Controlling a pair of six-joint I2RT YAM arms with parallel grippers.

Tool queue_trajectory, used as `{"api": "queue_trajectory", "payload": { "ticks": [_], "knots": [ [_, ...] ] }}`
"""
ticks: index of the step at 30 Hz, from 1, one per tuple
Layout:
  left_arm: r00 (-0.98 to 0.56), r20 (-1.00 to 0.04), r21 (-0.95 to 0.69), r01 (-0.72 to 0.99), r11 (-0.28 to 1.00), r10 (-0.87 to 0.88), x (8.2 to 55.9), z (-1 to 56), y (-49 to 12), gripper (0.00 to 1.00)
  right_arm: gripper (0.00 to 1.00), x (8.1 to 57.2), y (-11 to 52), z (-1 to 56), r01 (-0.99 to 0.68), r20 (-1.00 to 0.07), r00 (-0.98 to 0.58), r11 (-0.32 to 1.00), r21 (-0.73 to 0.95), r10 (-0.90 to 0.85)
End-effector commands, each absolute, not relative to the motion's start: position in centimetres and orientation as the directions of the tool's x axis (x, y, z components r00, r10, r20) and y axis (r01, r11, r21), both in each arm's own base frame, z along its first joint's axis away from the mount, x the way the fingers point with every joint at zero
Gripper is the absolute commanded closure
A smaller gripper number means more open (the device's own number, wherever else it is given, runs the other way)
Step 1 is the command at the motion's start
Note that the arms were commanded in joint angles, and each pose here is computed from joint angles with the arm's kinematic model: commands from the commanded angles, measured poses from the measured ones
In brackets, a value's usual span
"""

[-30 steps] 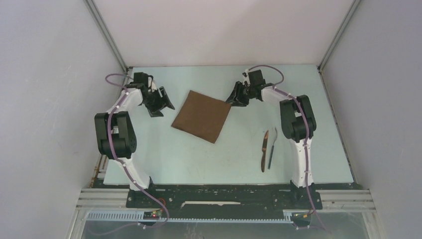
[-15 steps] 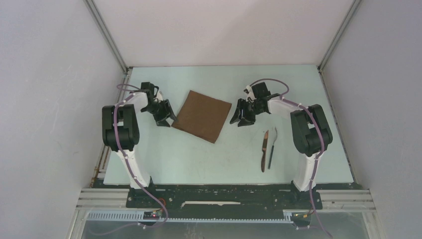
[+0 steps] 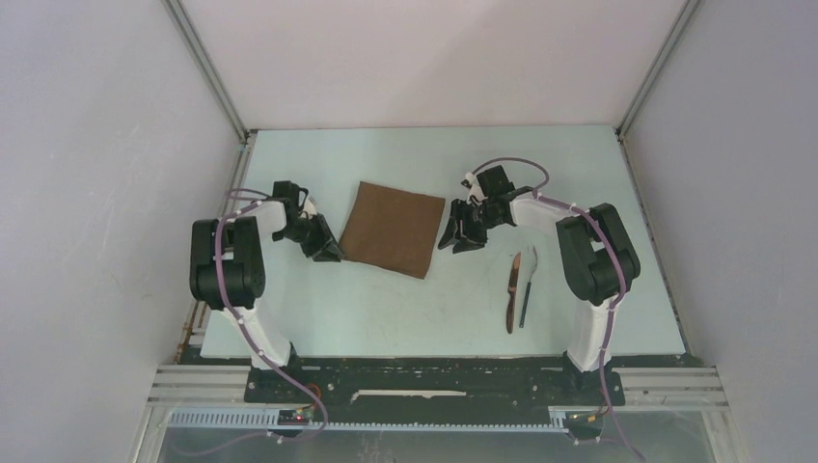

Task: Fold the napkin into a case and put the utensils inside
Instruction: Rotate the square-folded napkin at the center of the board.

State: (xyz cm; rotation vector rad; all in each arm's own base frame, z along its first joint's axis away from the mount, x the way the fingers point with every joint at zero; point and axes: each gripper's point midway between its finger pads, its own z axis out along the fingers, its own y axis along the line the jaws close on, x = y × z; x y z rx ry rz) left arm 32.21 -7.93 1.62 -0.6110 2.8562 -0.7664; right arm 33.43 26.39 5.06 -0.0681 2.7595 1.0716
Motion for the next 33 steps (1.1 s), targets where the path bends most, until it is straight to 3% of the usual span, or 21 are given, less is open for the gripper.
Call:
{"api": "queue_trajectory", "payload": {
  "ticks": [1,5,11,15,18,20,21,33],
  "knots": [
    [-0.901,-0.11,-0.473,-0.325,0.819,-0.42,32.9,3.0,-7.3,0.63,0.43,33.5,26.1,6.3,-0.165,-0.248,-0.969,0.732,0.661,0.005],
    [-0.908,-0.159,-0.416,-0.295,0.86,-0.388,33.1,4.1,-6.3,0.63,0.43,33.1,26.1,5.9,-0.156,-0.237,-0.971,0.732,0.664,0.008],
    [-0.922,-0.104,-0.466,-0.286,0.837,-0.373,32.8,3.2,-7.7,0.64,0.44,32.9,26.4,5.8,-0.152,-0.233,-0.972,0.722,0.675,0.013],
    [-0.923,-0.113,-0.465,-0.279,0.84,-0.369,33.0,3.3,-7.7,0.7,0.44,33.1,26.3,6.1,-0.156,-0.242,-0.97,0.723,0.674,0.016],
    [-0.92,-0.137,-0.474,-0.264,0.84,-0.367,33.3,4.0,-7.7,0.8,0.44,33.1,26.4,6.2,-0.159,-0.246,-0.969,0.722,0.673,0.016],
    [-0.914,-0.172,-0.474,-0.25,0.844,-0.367,33.5,4.7,-7.6,0.97,0.44,33.0,26.3,6.1,-0.155,-0.242,-0.97,0.724,0.672,0.017],
    [-0.911,-0.185,-0.466,-0.249,0.849,-0.369,33.6,4.9,-7.4,1.0,0.44,33.1,26.3,6.0,-0.155,-0.242,-0.97,0.725,0.671,0.017],
    [-0.909,-0.219,-0.457,-0.226,0.86,-0.356,33.5,5.9,-7.1,0.96,0.45,32.6,26.9,5.4,-0.153,-0.227,-0.974,0.725,0.671,0.005]
  ]
}}
